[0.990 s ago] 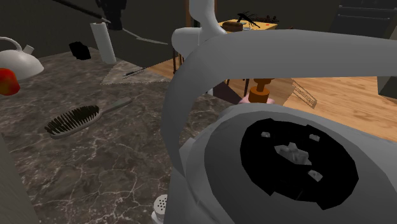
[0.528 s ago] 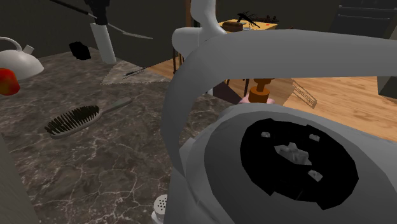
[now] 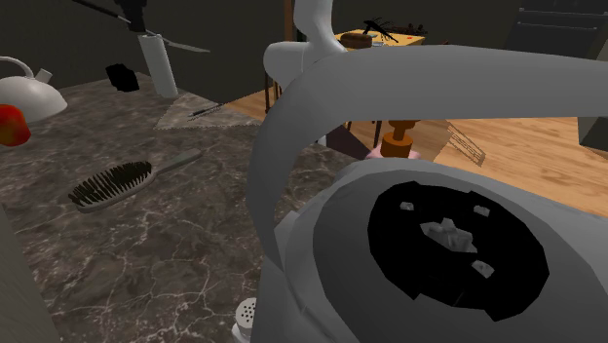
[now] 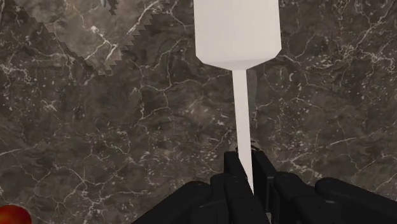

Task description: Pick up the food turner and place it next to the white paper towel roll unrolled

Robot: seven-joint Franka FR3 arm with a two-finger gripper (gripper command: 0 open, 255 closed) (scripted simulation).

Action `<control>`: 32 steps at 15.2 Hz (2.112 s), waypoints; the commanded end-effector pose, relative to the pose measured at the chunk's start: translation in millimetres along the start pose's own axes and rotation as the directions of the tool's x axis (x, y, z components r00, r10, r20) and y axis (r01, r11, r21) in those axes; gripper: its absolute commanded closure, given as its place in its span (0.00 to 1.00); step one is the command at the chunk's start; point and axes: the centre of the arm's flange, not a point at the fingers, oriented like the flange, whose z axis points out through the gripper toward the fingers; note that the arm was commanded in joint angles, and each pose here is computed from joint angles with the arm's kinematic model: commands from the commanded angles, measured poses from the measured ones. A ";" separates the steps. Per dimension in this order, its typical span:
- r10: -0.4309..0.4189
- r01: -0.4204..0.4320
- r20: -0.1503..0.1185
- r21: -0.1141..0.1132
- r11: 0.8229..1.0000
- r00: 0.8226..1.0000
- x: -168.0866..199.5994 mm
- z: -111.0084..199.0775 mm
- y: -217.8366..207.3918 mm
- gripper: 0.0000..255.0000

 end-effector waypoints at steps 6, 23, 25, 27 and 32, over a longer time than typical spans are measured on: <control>-0.001 0.001 0.000 0.000 1.000 1.000 -10.7 -1.5 92.5 1.00; -0.001 0.001 0.000 0.000 1.000 1.000 -35.6 -3.6 315.5 1.00; -0.001 0.001 0.000 0.000 1.000 1.000 -38.5 -3.7 341.8 1.00; -0.001 0.001 0.000 0.000 1.000 1.000 -41.6 -4.0 369.6 1.00; -0.001 0.001 0.000 0.000 1.000 1.000 -43.4 22.3 369.6 1.00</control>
